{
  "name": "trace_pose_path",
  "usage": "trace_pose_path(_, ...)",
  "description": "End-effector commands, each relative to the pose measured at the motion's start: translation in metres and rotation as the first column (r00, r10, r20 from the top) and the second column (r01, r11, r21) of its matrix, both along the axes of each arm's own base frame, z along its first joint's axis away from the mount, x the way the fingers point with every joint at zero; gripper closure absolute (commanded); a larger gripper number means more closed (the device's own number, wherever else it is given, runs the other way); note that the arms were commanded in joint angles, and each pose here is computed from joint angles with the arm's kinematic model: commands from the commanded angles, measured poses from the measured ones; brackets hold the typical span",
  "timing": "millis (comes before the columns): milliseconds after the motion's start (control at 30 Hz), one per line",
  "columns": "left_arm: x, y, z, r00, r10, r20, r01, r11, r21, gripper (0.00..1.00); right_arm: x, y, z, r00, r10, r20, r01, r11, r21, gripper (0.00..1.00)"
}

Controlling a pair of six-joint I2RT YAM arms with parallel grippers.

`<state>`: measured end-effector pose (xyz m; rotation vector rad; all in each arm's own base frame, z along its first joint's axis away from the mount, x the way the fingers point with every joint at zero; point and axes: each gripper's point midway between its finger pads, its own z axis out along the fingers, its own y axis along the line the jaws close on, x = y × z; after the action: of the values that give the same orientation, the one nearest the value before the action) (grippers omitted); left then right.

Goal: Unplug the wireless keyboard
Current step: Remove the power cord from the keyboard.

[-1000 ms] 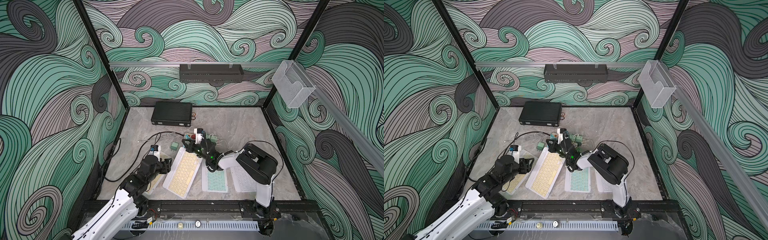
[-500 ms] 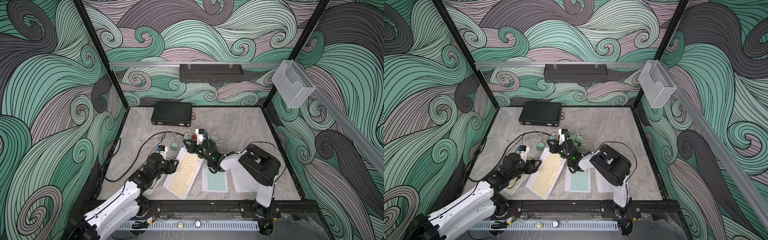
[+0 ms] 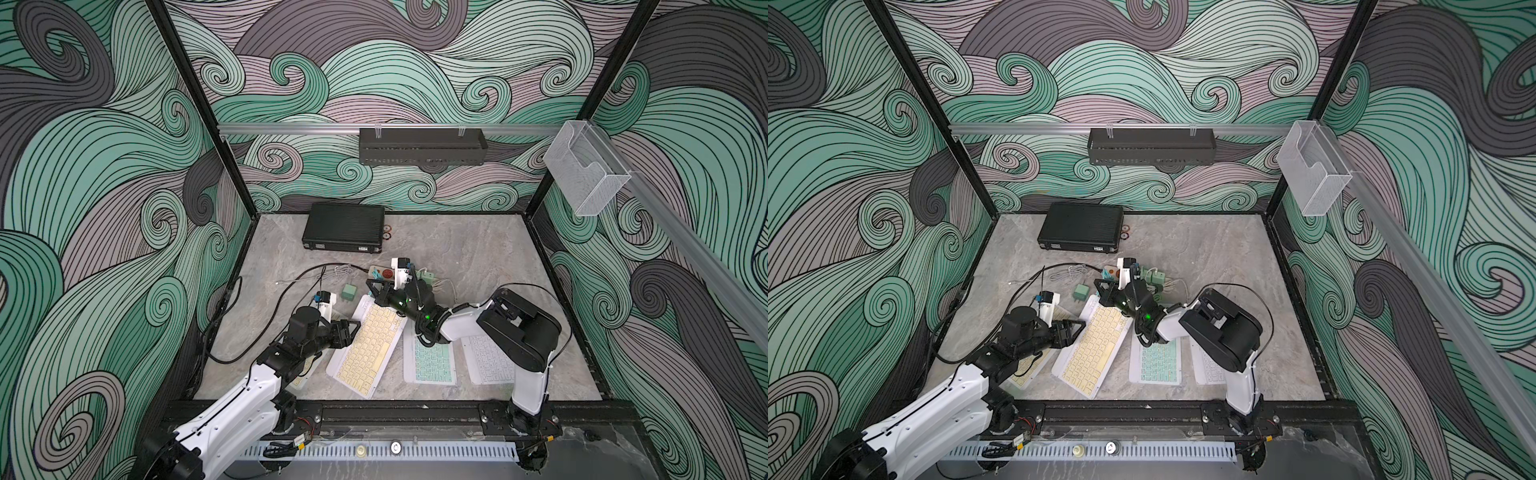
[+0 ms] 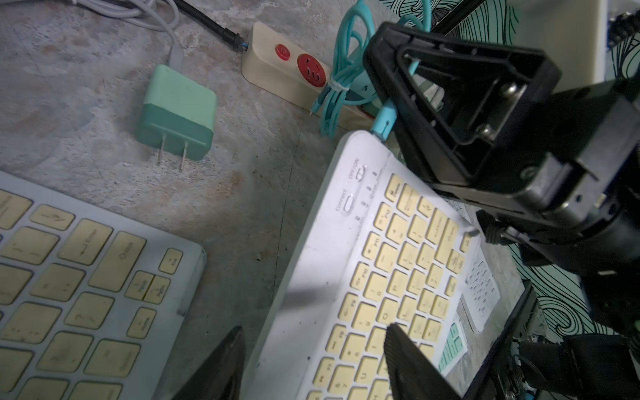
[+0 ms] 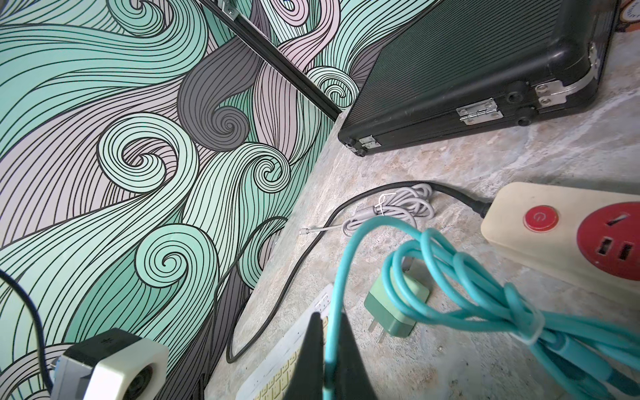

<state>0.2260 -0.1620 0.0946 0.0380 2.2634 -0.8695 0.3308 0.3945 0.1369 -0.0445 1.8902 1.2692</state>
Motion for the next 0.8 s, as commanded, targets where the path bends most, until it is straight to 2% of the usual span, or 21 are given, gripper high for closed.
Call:
trace_pose_path(0,0.008,0.001,0.007,1.000,0.001,0.026,0.000,1.000,-0.011,0.35,-0.002,-0.002,0.033,0.999,0.002,0.051,-0.006,0.997,0.083,1.00)
trace_pose_path(167,0.017,-0.001,0.010,1.000,-0.008,0.017,0.009,0.999,-0.037,0.37,-0.004,-0.001,0.034,0.999,0.009,0.048,-0.013,0.996,0.089,1.00)
trace_pose_path(300,0.019,-0.012,0.015,0.998,-0.070,0.008,0.070,0.996,-0.061,0.40,-0.004,0.002,0.034,0.999,0.017,0.041,-0.021,0.995,0.093,1.00)
trace_pose_path(433,0.019,-0.026,0.014,0.988,-0.154,-0.028,0.151,0.985,-0.077,0.50,-0.003,0.003,0.032,0.999,0.022,0.036,-0.025,0.995,0.093,1.00)
trace_pose_path(567,0.023,-0.033,0.004,0.981,-0.179,-0.075,0.172,0.981,-0.092,0.62,-0.003,0.004,0.032,0.999,0.024,0.035,-0.027,0.996,0.089,1.00)
trace_pose_path(767,0.023,-0.034,0.006,0.980,-0.186,-0.069,0.180,0.979,-0.093,0.64,0.000,0.007,0.027,0.999,0.025,0.024,-0.027,0.996,0.082,1.00)
